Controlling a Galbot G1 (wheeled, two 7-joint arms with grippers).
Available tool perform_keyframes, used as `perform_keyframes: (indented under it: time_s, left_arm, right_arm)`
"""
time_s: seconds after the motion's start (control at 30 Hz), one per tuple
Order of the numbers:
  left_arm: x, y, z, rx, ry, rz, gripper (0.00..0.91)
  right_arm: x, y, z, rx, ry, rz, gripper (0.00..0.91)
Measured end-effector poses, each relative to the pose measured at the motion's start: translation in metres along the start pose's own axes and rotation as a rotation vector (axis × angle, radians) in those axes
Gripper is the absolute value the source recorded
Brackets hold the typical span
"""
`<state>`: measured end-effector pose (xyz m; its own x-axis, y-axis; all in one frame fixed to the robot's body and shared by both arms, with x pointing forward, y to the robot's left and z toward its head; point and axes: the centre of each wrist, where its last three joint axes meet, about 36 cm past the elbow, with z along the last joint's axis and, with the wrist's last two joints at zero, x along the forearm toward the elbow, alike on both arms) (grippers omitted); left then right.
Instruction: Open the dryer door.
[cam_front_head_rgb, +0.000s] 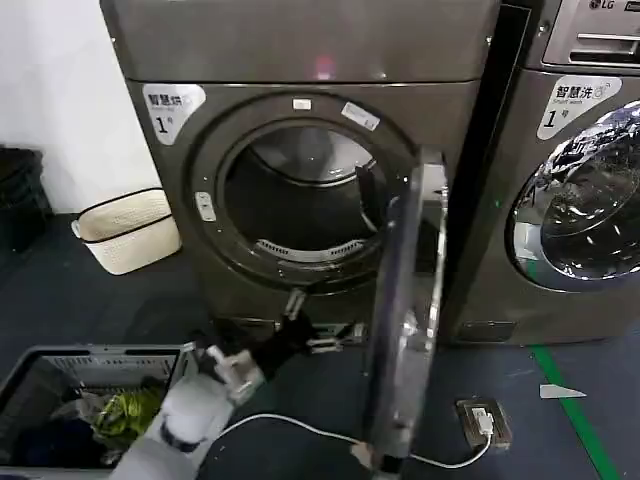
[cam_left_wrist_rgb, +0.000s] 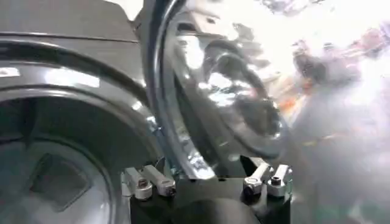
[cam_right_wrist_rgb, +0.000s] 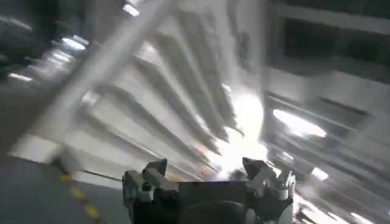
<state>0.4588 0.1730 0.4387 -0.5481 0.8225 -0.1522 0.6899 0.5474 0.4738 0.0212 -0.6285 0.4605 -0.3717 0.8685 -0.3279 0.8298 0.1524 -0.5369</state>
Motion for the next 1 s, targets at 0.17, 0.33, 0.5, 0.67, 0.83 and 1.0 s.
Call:
perform_keyframes:
  time_s: [0.17,0.33,0.5,0.67,0.83,1.0]
  left_arm:
    - [-0.041,-0.005,0.002,0.005,-0.040,0.054,0.907]
    - [-0.082,-0.015,0.002,0.014,-0.080,0.112,0.907]
    - [-0.114,-0.021,0.003,0.020,-0.097,0.153,0.907]
    - [-0.145,-0.029,0.001,0.064,-0.104,0.191,0.907]
    - [-0.171,-0.031,-0.003,0.072,-0.106,0.226,0.907]
    - [-0.196,-0.034,-0.006,0.066,-0.107,0.255,0.907]
  right_arm:
    - [0.004,-0.036,0.010,0.042,0.032,0.090,0.907]
    - [0.010,-0.070,0.018,0.084,0.065,0.162,0.907]
    - [0.011,-0.097,0.024,0.111,0.119,0.236,0.907]
    - [0.008,-0.118,0.029,0.132,0.161,0.336,0.907]
    - [0.010,-0.131,0.040,0.141,0.168,0.394,0.907]
    - [0.014,-0.139,0.046,0.148,0.156,0.427,0.907]
